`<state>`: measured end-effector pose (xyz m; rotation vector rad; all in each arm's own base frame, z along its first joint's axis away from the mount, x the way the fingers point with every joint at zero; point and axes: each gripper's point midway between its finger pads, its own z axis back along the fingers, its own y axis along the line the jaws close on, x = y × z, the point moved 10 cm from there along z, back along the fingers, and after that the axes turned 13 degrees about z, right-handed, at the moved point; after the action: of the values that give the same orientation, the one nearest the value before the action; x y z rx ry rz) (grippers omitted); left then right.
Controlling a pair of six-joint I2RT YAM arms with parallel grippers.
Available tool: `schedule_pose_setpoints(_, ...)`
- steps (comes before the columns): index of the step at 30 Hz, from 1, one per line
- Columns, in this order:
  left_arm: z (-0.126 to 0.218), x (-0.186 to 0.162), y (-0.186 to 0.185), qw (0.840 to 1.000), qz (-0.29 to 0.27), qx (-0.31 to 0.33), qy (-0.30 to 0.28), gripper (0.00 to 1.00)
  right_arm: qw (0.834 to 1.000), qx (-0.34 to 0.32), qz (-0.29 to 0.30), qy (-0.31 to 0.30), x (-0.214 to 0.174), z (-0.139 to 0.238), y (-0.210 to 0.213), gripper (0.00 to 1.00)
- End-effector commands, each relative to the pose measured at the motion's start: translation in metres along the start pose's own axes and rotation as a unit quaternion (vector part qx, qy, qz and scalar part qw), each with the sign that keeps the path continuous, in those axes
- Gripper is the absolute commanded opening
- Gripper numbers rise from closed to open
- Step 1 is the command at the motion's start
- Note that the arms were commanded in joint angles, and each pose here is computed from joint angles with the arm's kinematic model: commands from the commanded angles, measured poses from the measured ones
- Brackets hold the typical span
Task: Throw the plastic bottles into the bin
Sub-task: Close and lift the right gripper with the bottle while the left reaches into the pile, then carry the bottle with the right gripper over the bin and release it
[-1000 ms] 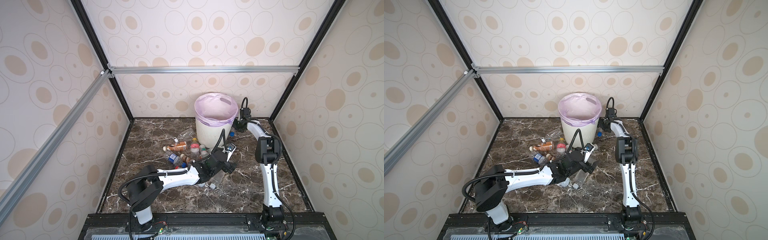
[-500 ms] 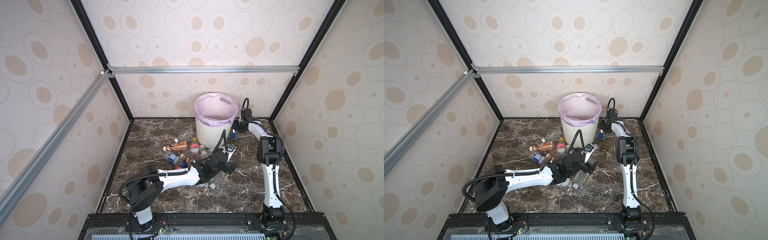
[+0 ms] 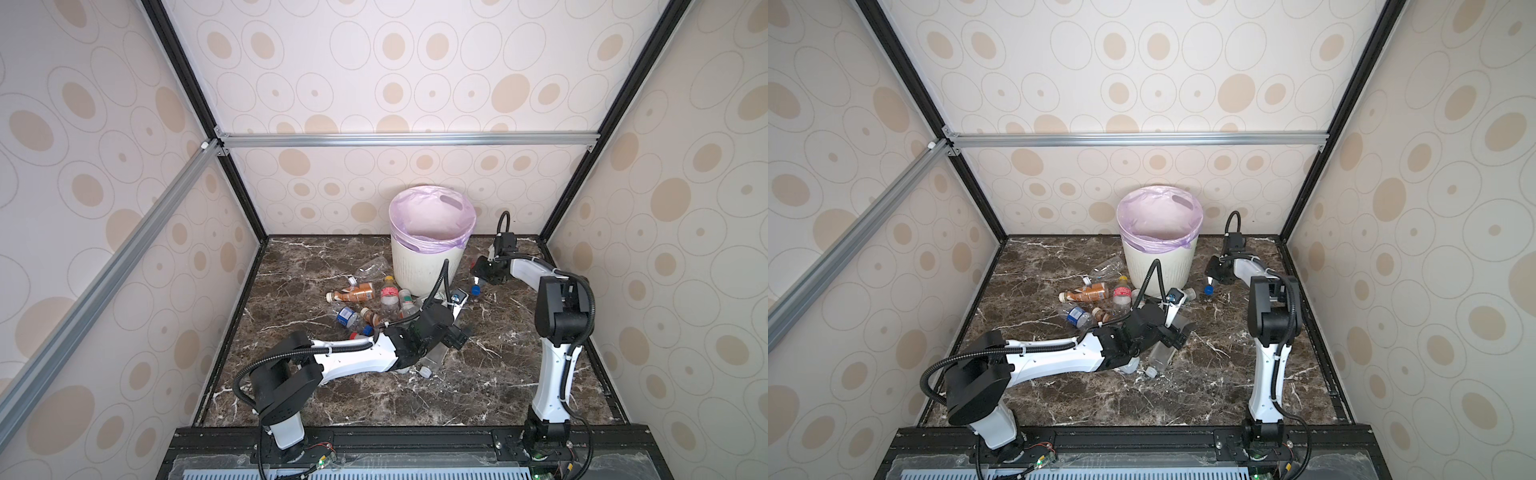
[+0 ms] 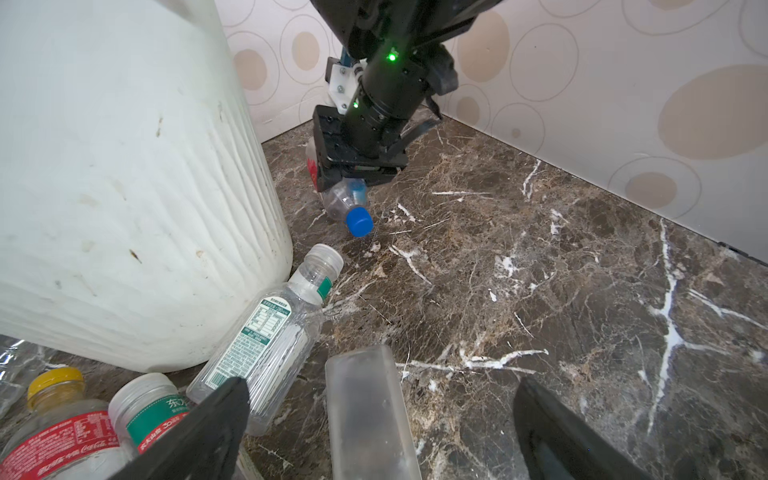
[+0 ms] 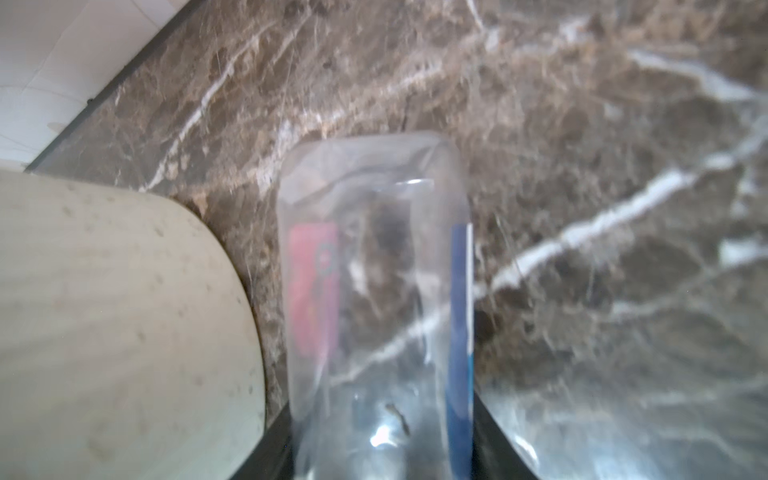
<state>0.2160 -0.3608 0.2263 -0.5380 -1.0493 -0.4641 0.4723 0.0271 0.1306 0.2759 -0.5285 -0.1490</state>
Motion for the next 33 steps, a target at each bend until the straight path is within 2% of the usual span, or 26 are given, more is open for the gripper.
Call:
schedule_pose_setpoints(1, 0.010, 0.012, -0.004, 1.000, 0.019, 0.003, -0.010, 0.99, 1.000, 0.004, -0.001, -0.010, -0.009, 0.018, 0.001, 0.47)
schedule_pose_setpoints(11, 0.014, 0.016, -0.002, 0.999, 0.028, 0.008, -0.021, 0.99, 0.997, -0.017, 0.038, -0.064, -0.007, 0.093, 0.012, 0.47)
schedule_pose_setpoints(18, 0.024, 0.035, 0.001, 0.999, 0.030, 0.015, -0.037, 0.99, 0.988, -0.018, 0.056, -0.141, 0.014, 0.171, 0.031, 0.47)
schedule_pose_setpoints(27, 0.050, 0.067, 0.007, 0.996, 0.029, 0.025, -0.080, 0.99, 0.961, 0.021, 0.076, -0.265, 0.034, 0.284, 0.063, 0.45)
schedule_pose_setpoints(33, 0.064, 0.085, 0.016, 0.993, 0.031, 0.039, -0.103, 0.99, 0.927, 0.054, 0.092, -0.359, 0.048, 0.361, 0.088, 0.45)
